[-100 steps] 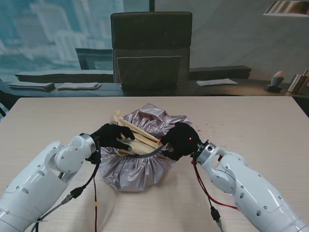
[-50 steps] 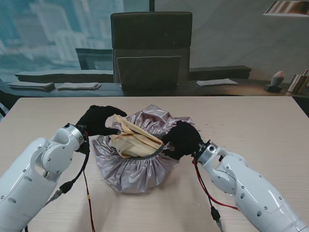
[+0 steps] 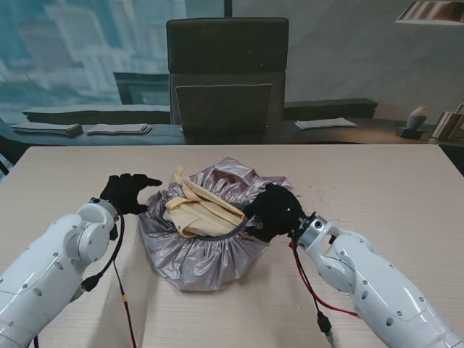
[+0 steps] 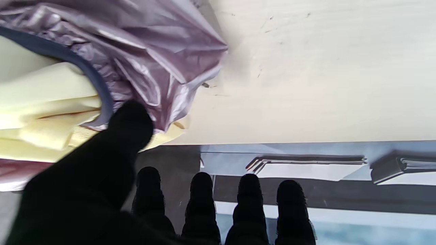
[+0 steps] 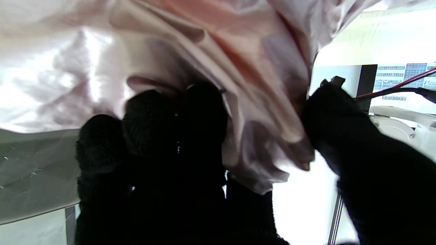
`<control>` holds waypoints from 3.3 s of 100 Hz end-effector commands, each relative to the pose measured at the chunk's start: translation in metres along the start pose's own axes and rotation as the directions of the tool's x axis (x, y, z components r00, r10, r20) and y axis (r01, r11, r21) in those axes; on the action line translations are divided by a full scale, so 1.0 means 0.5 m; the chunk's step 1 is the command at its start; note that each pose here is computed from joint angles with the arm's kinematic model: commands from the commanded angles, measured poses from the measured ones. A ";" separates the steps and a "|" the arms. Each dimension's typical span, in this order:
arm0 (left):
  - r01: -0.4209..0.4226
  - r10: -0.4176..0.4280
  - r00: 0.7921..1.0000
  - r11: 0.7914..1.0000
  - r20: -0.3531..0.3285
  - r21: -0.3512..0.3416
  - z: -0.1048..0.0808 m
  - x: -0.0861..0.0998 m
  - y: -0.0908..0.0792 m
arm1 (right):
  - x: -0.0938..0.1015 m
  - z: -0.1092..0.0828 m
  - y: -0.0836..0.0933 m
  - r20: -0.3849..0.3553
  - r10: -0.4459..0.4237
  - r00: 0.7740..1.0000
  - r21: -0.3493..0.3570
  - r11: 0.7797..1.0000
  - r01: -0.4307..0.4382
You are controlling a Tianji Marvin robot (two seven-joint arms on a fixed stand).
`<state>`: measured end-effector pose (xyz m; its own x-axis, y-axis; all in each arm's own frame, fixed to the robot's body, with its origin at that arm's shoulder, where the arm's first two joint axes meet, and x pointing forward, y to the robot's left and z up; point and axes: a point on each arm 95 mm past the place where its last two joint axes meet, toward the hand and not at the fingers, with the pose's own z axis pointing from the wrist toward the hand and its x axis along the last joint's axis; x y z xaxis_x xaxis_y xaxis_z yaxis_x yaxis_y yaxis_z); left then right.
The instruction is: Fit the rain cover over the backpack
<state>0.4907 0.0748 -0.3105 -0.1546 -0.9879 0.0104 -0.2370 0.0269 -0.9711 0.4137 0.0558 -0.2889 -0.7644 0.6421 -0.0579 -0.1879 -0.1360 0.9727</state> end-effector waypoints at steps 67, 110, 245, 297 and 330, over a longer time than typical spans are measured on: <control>-0.039 0.035 0.998 0.997 -0.054 -0.073 0.049 0.009 0.052 | 0.008 -0.002 -0.009 0.000 0.012 1.000 0.024 1.000 -0.012; -0.014 0.015 0.994 1.000 -0.105 0.006 0.055 0.008 0.046 | 0.006 -0.003 -0.010 0.007 0.018 1.000 0.026 0.999 -0.018; -0.064 0.075 0.993 0.991 -0.091 0.117 0.017 0.016 -0.002 | -0.013 -0.006 -0.010 0.046 0.001 0.999 0.017 1.000 -0.001; 0.291 -0.272 0.956 0.866 -0.105 0.407 -0.074 0.005 -0.103 | -0.067 -0.014 0.026 0.109 -0.053 0.993 -0.148 0.987 0.069; 0.309 -0.294 0.951 0.903 -0.094 0.298 -0.081 0.013 -0.076 | -0.048 -0.009 0.012 0.261 0.285 0.922 -0.359 0.915 -0.181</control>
<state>0.4637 0.0741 -0.2538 -0.1780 -0.9467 0.2685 0.1016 -0.2891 -0.9519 0.4364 0.0230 -0.2768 -0.5896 0.7658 0.2567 -0.3187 -0.5126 0.7973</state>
